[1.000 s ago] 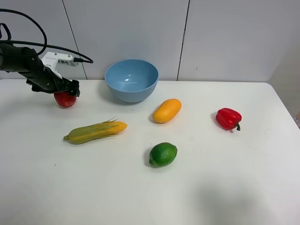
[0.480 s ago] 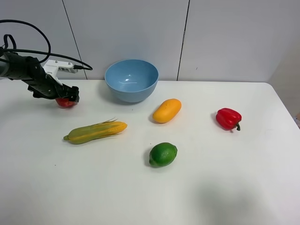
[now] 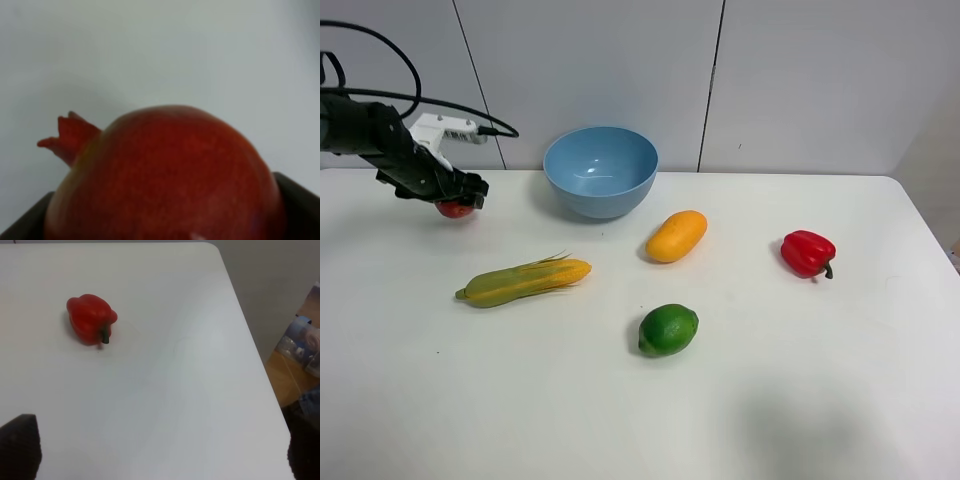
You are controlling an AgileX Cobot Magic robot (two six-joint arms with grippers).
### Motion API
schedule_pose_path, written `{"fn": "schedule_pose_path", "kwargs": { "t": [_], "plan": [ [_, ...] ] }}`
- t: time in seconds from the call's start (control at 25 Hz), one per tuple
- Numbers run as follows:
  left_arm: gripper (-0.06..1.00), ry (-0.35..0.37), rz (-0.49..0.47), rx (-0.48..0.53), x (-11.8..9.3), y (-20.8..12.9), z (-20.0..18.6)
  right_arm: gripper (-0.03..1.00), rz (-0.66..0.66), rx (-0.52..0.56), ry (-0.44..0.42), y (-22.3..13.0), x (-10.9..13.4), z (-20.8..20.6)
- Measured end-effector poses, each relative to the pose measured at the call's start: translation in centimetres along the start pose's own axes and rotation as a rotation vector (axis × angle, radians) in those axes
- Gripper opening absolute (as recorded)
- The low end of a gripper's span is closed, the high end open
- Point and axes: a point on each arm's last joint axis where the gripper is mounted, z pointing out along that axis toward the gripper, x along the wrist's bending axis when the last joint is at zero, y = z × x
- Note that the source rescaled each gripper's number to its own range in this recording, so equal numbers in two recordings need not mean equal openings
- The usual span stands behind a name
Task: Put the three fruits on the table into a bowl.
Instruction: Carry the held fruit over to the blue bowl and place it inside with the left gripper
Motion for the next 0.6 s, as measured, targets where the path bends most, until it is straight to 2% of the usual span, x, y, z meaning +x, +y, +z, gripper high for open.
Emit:
{"fn": "schedule_pose_path", "kwargs": {
  "t": [0.16, 0.28, 0.44, 0.6],
  "plan": [
    [0.03, -0.043, 0.067, -0.134, -3.4, 3.0, -6.7, 1.0, 0.0, 0.0, 0.0, 0.0, 0.0, 0.0],
    [0.03, -0.093, 0.101, -0.2, -6.2, 4.0, -9.3, 1.0, 0.0, 0.0, 0.0, 0.0, 0.0, 0.0],
    [0.03, -0.157, 0.148, -0.235, -9.8, 5.5, -9.7, 1.0, 0.0, 0.0, 0.0, 0.0, 0.0, 0.0],
    [0.03, -0.201, 0.185, -0.277, -12.9, 7.6, -8.5, 1.0, 0.0, 0.0, 0.0, 0.0, 0.0, 0.0]
  ]
}}
